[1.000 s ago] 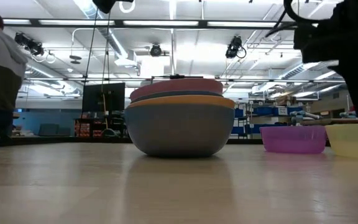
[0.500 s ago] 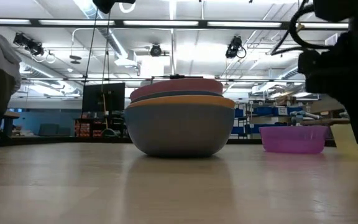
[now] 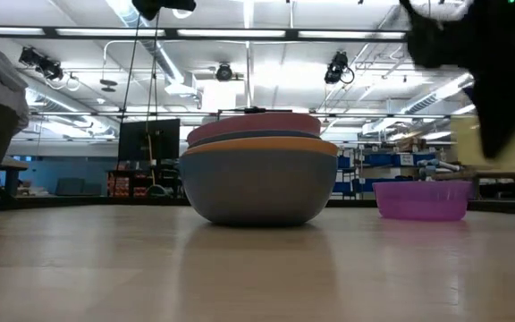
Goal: Nest bowls inside each other
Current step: Stack the yellow bowl on top of the red bowl
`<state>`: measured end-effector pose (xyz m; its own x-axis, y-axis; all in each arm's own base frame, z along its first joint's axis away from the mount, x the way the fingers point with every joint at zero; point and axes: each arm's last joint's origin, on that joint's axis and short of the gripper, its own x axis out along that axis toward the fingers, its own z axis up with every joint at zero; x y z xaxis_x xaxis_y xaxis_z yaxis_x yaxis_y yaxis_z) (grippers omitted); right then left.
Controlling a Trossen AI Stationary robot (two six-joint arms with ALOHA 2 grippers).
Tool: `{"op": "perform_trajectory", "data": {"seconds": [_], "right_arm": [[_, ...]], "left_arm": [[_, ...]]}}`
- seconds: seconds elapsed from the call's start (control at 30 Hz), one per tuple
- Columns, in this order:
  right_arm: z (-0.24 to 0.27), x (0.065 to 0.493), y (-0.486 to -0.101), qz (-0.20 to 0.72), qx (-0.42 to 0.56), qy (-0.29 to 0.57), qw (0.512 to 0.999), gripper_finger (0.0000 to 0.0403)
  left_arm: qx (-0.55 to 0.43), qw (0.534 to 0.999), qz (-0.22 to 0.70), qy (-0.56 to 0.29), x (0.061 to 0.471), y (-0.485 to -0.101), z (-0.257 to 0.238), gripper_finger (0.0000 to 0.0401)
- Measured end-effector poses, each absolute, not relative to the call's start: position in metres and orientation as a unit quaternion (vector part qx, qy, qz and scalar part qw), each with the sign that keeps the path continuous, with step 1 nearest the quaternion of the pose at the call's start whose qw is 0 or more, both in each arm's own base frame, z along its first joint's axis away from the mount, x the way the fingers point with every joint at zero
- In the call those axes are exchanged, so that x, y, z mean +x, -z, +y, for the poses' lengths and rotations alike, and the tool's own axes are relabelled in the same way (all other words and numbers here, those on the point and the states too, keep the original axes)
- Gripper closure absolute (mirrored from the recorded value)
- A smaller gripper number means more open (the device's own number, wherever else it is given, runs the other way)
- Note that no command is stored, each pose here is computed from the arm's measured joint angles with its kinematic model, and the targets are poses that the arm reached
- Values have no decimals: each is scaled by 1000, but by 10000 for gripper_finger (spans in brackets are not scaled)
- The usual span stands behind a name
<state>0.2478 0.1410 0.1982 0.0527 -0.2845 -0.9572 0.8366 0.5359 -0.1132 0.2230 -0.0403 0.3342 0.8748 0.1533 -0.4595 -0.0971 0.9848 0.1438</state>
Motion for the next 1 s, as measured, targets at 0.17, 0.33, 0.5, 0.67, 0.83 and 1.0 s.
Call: {"op": "perform_trajectory", "data": {"seconds": [0.17, 0.33, 0.5, 0.67, 0.83, 1.0], "right_arm": [[150, 287, -266, 463, 215, 315, 800, 402], [128, 330, -291, 370, 173, 243, 880, 402], [101, 362, -296, 328, 145, 180, 916, 402], [88, 370, -293, 345, 134, 146, 918, 403], [86, 375, -280, 390, 133, 109, 905, 403], [85, 376, -271, 415, 129, 108, 894, 400]], "left_arm": [[73, 957, 259, -111, 220, -331, -37, 323], [65, 946, 277, -154, 217, -327, -34, 323], [46, 944, 279, -171, 216, -325, -34, 323], [45, 941, 274, -193, 216, -326, -32, 323], [25, 939, 266, -215, 215, -326, -32, 323], [12, 939, 265, -218, 215, -325, -32, 323]]}}
